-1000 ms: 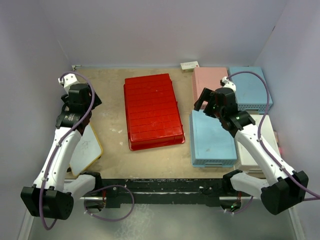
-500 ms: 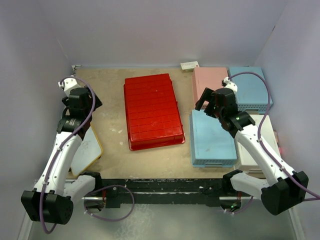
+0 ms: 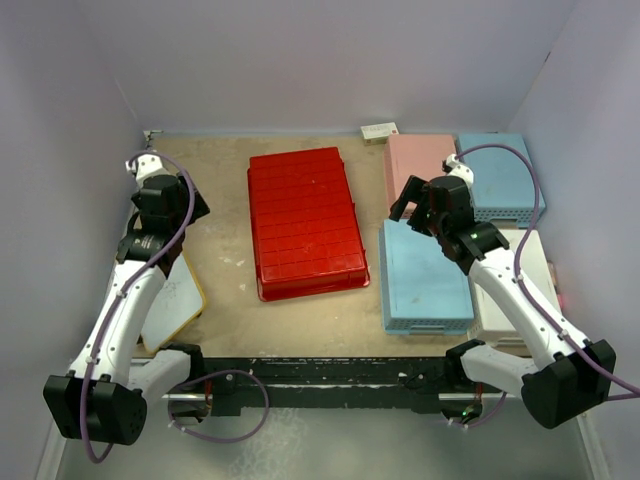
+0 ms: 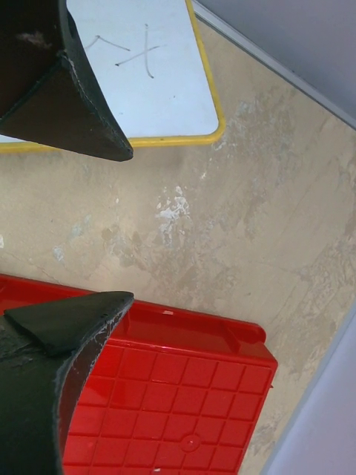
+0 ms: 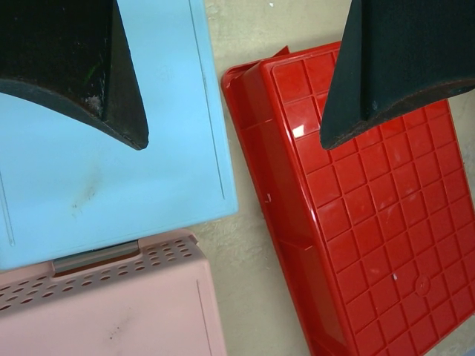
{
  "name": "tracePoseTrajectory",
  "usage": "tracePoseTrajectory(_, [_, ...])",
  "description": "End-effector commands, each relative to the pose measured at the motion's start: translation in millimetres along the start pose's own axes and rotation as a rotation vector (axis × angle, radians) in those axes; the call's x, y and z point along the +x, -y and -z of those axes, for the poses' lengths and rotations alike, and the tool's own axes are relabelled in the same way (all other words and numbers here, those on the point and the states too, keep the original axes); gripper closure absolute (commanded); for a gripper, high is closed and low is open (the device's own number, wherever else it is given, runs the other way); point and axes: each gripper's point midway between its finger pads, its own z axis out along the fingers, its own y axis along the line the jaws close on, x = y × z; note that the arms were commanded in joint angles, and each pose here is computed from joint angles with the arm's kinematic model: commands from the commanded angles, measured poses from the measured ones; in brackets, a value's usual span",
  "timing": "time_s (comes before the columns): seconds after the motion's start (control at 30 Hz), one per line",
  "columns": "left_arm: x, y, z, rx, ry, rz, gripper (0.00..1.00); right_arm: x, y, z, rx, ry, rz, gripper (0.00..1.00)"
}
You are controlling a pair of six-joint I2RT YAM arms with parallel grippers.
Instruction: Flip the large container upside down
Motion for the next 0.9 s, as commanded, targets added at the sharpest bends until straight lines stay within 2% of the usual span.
tracePoseTrajectory(0.0, [-4.3,11.9,0.6,0.064,0.002,-0.041,0.32,-15.1,-11.7,2.2,-0.036,0.042,-0.026,0.00])
tracePoseTrajectory(0.87, [-17.3,-5.9,15.6,-0.001,0.070,-0.019,0.32,-20.2,-7.5,7.3,-0.026,0.073,-0.025,0.00])
